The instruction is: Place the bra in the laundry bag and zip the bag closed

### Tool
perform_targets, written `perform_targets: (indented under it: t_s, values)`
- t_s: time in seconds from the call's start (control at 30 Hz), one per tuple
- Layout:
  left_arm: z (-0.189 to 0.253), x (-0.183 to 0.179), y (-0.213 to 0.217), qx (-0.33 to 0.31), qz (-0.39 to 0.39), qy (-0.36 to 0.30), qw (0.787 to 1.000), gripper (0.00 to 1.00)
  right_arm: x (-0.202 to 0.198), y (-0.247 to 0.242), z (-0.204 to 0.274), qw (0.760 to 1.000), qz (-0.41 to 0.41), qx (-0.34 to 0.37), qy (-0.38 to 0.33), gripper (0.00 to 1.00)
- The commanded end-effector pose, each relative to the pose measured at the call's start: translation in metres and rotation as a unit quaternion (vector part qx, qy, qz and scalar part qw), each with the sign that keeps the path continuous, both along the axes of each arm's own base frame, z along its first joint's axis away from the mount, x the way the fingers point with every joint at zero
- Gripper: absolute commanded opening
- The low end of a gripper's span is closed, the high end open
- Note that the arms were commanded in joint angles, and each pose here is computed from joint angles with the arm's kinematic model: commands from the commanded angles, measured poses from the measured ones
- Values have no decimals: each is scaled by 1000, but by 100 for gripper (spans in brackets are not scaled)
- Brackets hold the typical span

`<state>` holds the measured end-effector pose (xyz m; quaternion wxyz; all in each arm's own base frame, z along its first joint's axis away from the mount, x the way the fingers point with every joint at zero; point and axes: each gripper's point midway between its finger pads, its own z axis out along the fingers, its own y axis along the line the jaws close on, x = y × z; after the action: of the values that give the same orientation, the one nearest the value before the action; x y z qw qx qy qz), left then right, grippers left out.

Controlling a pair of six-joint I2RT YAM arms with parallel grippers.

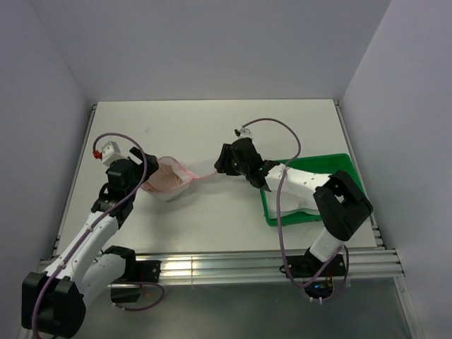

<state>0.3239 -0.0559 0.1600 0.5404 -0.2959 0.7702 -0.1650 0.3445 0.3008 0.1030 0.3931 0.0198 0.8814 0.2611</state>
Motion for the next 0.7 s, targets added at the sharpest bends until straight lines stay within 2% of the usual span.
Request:
perform_targets:
  t_s: [0.0,0.1,0.13,0.17,0.23,0.27,0.37,0.4,0.47,0.5,0.67]
  values:
    - [42,-2,-5,-21,-17,-59,998,89,9,3,57,997,2,51,-59,59]
    - [70,-12,-16,-31,-57,-94,993,89,1,-15,77,996,-4,34,-83,82]
    - [72,-16,-19,-30,-68,-97,993,89,-5,-23,75,996,-7,26,-84,83]
    - [74,-22,-24,-32,-85,-96,991,89,-8,-36,88,995,-14,23,-99,83]
    - [83,-34,-26,-30,-101,-108,989,89,-18,-58,77,995,-28,11,-92,83]
    - [86,-39,-29,-31,-115,-110,987,89,-23,-69,88,994,-37,21,-102,82]
    - [99,-55,-33,-26,-139,-125,982,89,-35,-116,65,992,-89,-5,-84,74]
    - [102,-61,-40,-28,-164,-127,978,88,-32,-139,56,989,-126,-23,-79,67]
    - [113,-70,-48,-22,-197,-134,971,87,-40,-167,34,985,-161,-44,-54,61]
    - [116,-77,-59,-17,-238,-136,961,87,-41,-186,20,980,-186,-57,-36,57]
    - [121,-99,-74,14,-313,-137,940,86,-47,-210,-12,977,-193,-88,13,62]
